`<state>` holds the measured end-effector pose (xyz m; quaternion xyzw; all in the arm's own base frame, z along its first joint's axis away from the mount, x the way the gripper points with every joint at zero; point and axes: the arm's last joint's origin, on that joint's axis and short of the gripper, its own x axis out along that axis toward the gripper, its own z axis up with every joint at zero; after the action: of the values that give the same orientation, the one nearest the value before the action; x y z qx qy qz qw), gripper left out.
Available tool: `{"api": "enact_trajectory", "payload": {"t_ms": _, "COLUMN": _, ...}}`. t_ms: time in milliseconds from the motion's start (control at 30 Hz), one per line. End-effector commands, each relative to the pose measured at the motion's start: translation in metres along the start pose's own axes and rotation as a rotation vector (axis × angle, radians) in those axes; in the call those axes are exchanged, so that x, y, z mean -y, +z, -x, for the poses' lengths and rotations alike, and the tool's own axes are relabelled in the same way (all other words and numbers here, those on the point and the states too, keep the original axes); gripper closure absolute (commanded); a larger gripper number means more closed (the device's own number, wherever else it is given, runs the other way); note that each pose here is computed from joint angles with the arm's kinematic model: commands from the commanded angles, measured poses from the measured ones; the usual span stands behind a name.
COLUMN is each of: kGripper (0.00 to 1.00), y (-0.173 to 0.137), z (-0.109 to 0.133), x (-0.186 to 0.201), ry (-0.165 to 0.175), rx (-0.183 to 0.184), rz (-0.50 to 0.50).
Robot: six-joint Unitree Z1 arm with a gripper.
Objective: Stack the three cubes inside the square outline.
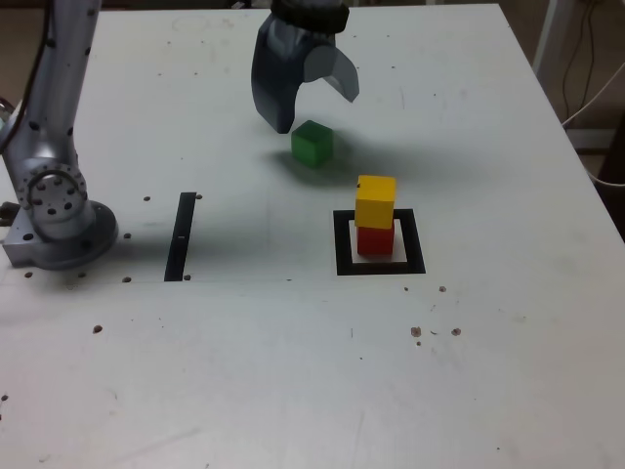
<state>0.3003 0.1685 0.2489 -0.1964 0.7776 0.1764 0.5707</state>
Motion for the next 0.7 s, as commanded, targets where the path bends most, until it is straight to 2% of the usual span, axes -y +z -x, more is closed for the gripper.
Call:
{"api": "enact_trajectory", "payload": {"t_ms": 0, "kGripper": 0.01, "y": 0.001, "z": -0.002, "x": 0.001, "ry": -0.001, "rx": -0.006, "rz": 0.009}}
{"api": "enact_trajectory", "payload": {"t_ms": 667, "kGripper": 0.01, "y": 0.004, "z": -0.022, "x": 0.006, "ry": -0.069, "rx": -0.04, "rz": 0.031}}
